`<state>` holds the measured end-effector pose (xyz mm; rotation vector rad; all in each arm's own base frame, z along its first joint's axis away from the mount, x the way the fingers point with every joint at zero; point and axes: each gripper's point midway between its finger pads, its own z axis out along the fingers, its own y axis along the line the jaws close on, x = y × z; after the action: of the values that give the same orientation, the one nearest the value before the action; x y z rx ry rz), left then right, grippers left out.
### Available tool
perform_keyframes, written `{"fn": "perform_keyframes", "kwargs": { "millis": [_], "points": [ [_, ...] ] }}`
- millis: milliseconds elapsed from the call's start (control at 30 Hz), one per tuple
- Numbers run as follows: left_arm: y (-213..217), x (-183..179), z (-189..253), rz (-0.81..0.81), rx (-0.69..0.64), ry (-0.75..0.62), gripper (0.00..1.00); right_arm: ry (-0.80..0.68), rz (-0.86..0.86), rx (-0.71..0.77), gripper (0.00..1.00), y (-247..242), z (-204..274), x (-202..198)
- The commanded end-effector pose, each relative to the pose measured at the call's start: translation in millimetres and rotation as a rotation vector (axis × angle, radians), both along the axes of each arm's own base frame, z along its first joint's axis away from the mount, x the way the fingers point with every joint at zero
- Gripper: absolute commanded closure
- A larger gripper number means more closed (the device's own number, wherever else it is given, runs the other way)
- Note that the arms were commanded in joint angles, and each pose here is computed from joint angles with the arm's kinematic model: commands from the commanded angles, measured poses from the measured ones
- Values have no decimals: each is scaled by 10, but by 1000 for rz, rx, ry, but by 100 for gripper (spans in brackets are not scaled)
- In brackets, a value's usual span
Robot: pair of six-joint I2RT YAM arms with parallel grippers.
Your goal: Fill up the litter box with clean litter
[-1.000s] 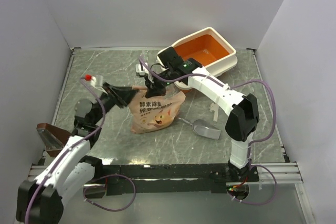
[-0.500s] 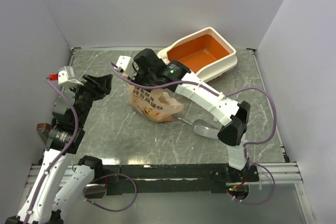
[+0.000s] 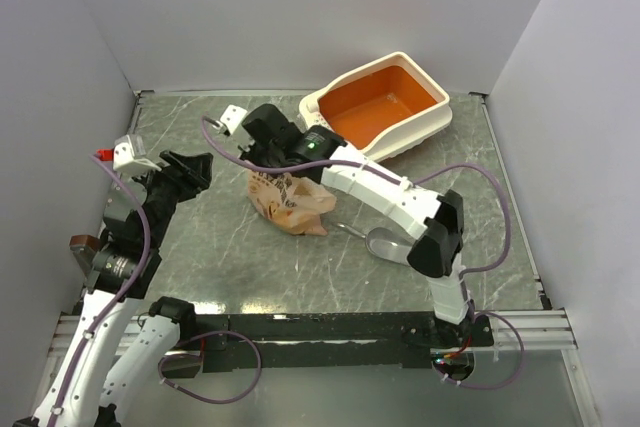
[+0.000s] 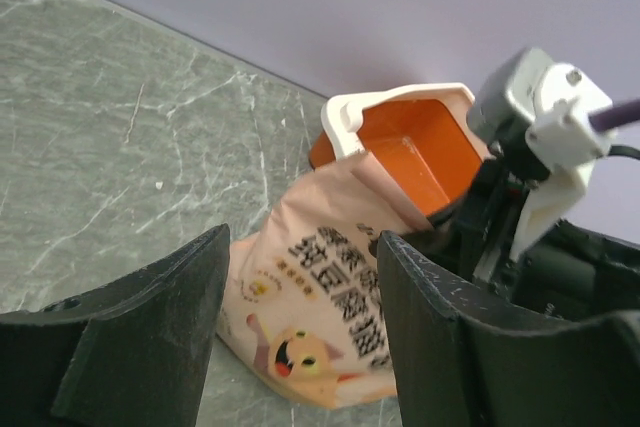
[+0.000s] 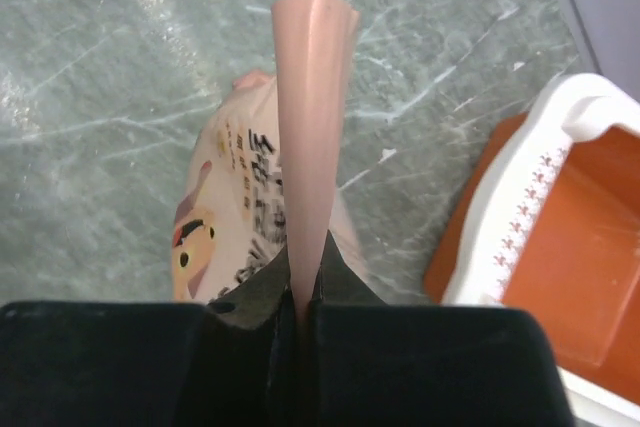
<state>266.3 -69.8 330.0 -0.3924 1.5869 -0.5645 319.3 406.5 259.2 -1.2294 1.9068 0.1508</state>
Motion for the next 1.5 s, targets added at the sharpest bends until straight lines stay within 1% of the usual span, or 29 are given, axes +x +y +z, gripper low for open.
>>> {"fn": "perform_keyframes", "kwargs": {
  "millis": [0,100,133,200,233,333,400,467,500,567,600,667,800,900,933,1033,1133,1267,1400,1467],
  "points": [
    [-32,8,-80,-15,6,24,34,-82,-61,247,100,319,532,159],
    [-29,0,-94,-17,13,31,34,-68,-51,277,100,335,550,115],
    [-24,6,-91,-14,15,32,34,-78,-45,303,86,349,616,104],
    [-34,8,-96,-18,18,35,34,-95,-49,322,70,279,719,72],
    [-36,14,-92,-18,16,35,34,-103,-54,324,51,247,756,68],
    [-57,32,-71,-27,12,30,34,-131,-73,345,34,91,967,25],
    [-81,54,-72,-37,12,30,34,-159,-98,362,28,-86,1096,-21],
    [-112,71,-60,-52,10,30,34,-185,-127,357,25,-260,1146,-29],
    [-123,73,-53,-58,11,30,34,-194,-145,352,24,-423,1159,-72],
    [-151,77,-30,-72,10,30,34,-187,-171,342,24,-625,1111,-104],
    [-158,76,-31,-76,10,32,34,-174,-192,335,23,-849,1037,-139],
    [-187,68,10,-93,6,20,34,-133,-202,340,24,-1113,862,-277],
    [-227,48,61,-118,0,4,34,-15,-151,358,23,-1387,478,-493],
    [-236,47,75,-122,-2,4,34,62,-103,345,25,-1399,185,-627],
    [-257,42,71,-134,-2,6,34,86,-43,345,25,-1337,127,-705],
    [-267,37,34,-141,2,11,34,109,52,359,26,-1221,10,-795],
    [-271,29,2,-144,3,19,34,96,136,355,25,-1116,-85,-816],
    [-247,14,-61,-135,14,34,33,93,178,315,25,-1011,-259,-736],
    [-237,-12,-98,-135,25,40,33,52,233,310,24,-886,-298,-647],
    [-229,-22,-94,-134,27,38,33,56,251,297,24,-830,-336,-609]
  ]
}}
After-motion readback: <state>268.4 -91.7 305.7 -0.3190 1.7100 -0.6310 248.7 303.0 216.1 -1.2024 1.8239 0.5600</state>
